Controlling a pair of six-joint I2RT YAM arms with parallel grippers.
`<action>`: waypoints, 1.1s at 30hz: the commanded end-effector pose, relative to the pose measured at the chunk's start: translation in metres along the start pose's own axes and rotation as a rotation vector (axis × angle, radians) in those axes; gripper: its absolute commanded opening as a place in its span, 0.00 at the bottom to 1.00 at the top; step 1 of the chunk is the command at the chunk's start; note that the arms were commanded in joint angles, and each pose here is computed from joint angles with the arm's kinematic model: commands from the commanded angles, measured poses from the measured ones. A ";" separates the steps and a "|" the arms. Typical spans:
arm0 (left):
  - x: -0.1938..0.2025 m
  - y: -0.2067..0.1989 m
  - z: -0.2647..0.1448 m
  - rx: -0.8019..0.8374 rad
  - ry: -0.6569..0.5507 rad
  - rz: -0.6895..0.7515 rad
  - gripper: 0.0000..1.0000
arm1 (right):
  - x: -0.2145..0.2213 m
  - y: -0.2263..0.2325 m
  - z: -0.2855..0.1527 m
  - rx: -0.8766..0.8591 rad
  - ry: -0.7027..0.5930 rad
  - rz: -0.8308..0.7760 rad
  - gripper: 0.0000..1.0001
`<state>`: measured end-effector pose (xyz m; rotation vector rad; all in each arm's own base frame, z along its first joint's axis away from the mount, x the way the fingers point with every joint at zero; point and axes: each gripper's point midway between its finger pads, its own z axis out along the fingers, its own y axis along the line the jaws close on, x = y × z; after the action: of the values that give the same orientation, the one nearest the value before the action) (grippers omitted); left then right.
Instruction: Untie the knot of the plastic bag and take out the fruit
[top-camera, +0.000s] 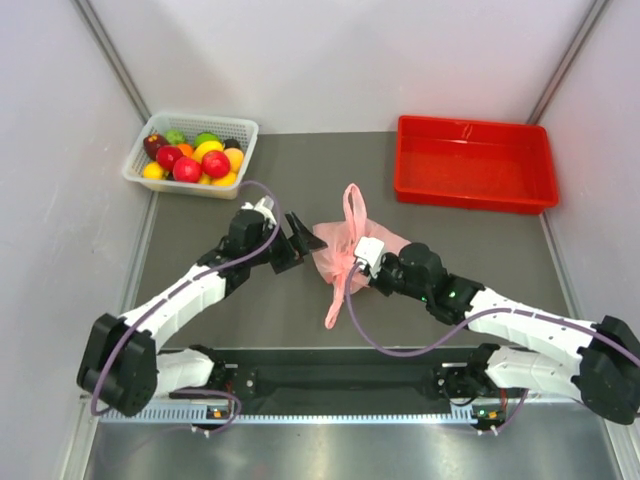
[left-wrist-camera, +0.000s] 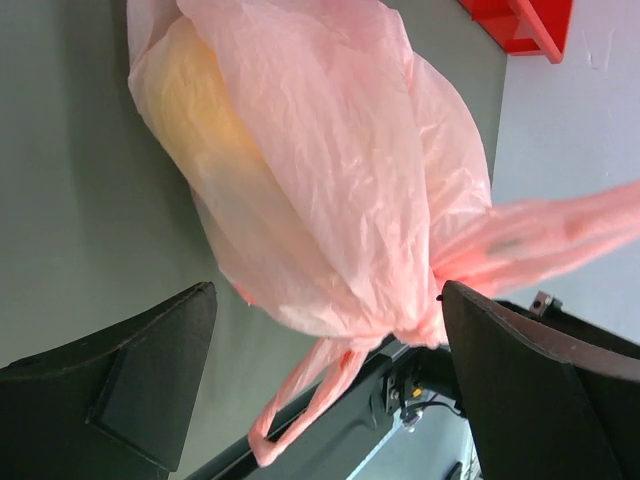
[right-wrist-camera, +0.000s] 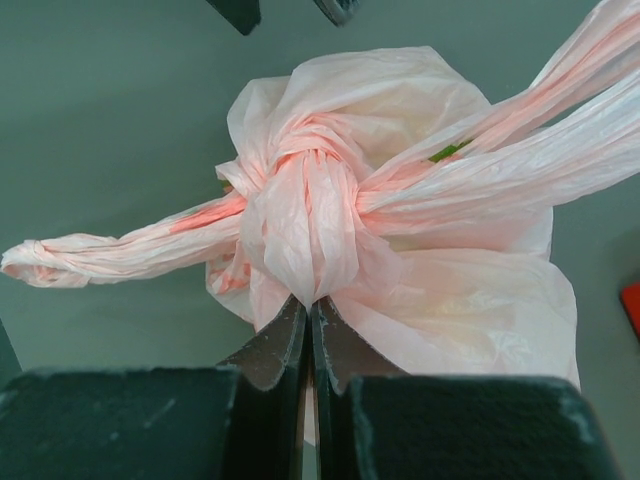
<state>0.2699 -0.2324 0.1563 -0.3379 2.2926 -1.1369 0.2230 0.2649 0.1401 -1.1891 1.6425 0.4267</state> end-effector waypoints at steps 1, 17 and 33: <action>-0.016 -0.032 0.015 0.093 -0.051 -0.010 0.99 | -0.031 -0.007 -0.004 0.048 -0.119 0.002 0.00; -0.003 -0.040 0.043 0.093 -0.046 0.017 0.19 | -0.027 -0.011 -0.004 0.109 -0.089 0.024 0.00; -0.055 0.031 -0.030 -0.133 -0.298 0.072 0.00 | 0.048 -0.099 -0.064 0.844 0.181 0.370 0.01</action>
<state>0.2987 -0.1947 0.1740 -0.4297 2.1123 -0.9409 0.2657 0.1882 0.1386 -0.5851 1.8875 0.0004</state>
